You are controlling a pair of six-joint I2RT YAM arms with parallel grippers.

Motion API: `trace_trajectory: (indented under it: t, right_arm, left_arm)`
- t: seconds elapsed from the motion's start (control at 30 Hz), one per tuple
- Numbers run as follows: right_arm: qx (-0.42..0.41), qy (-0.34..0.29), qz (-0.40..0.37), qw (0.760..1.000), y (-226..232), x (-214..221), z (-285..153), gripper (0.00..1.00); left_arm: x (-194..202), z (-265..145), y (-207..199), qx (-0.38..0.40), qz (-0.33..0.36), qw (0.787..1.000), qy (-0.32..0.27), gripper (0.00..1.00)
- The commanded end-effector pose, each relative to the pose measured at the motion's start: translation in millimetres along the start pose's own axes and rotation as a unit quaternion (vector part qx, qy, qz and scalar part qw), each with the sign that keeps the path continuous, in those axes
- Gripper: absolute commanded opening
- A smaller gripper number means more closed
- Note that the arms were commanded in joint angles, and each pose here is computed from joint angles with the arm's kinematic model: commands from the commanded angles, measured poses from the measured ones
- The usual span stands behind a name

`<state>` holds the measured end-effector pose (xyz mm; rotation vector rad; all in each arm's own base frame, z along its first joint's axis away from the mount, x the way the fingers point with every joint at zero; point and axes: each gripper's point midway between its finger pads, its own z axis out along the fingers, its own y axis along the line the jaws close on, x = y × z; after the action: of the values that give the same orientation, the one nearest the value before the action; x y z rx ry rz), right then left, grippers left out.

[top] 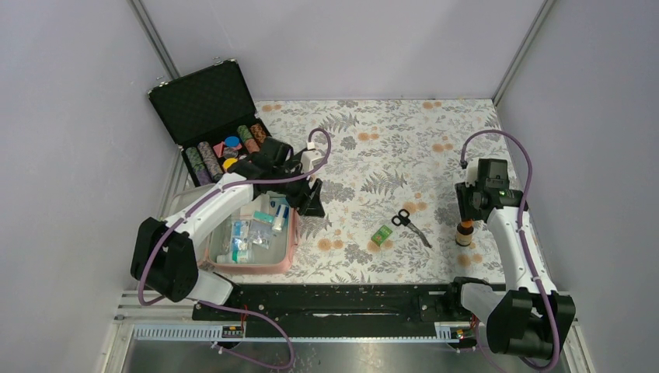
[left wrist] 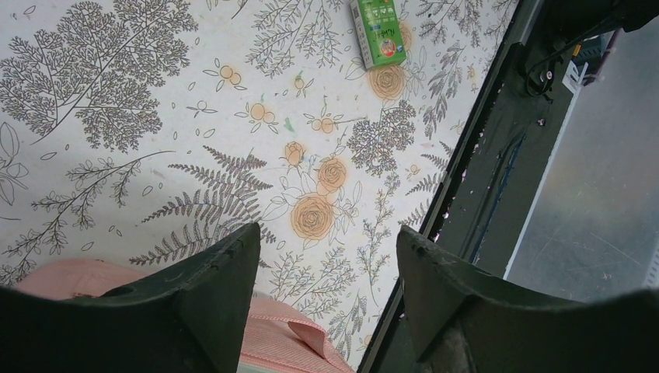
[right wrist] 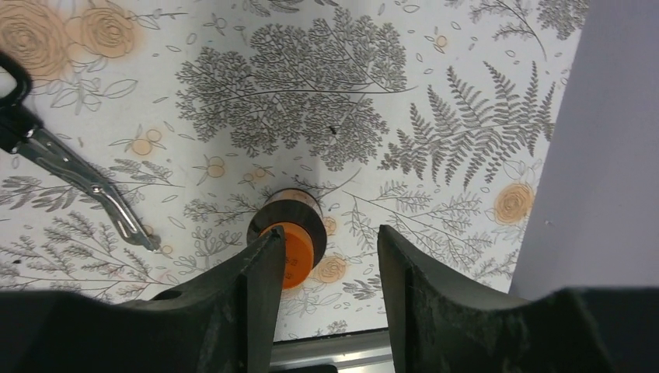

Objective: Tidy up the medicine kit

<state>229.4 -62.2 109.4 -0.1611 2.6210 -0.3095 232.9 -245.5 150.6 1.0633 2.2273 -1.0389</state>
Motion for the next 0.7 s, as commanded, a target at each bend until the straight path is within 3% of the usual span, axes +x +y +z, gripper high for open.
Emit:
trace_trajectory:
  t: [0.0,0.5,0.6,0.67]
  right_arm:
    - [-0.052,0.056,-0.003,0.997,20,29,2,0.55]
    - [-0.135,0.057,-0.033,0.989,43,15,8,0.54]
    - [-0.142,0.041,-0.097,0.984,37,13,-6,0.6]
    - [-0.147,0.031,-0.195,0.969,30,19,-19,0.65]
  left_arm:
    - [-13,-1,1,-0.003,0.016,1.0,-0.013,0.64]
    - [-9,0,4,-0.01,0.015,1.0,-0.007,0.64]
    - [-9,-2,4,-0.013,0.017,1.0,-0.009,0.64]
    - [-8,-3,4,-0.015,0.02,1.0,-0.007,0.64]
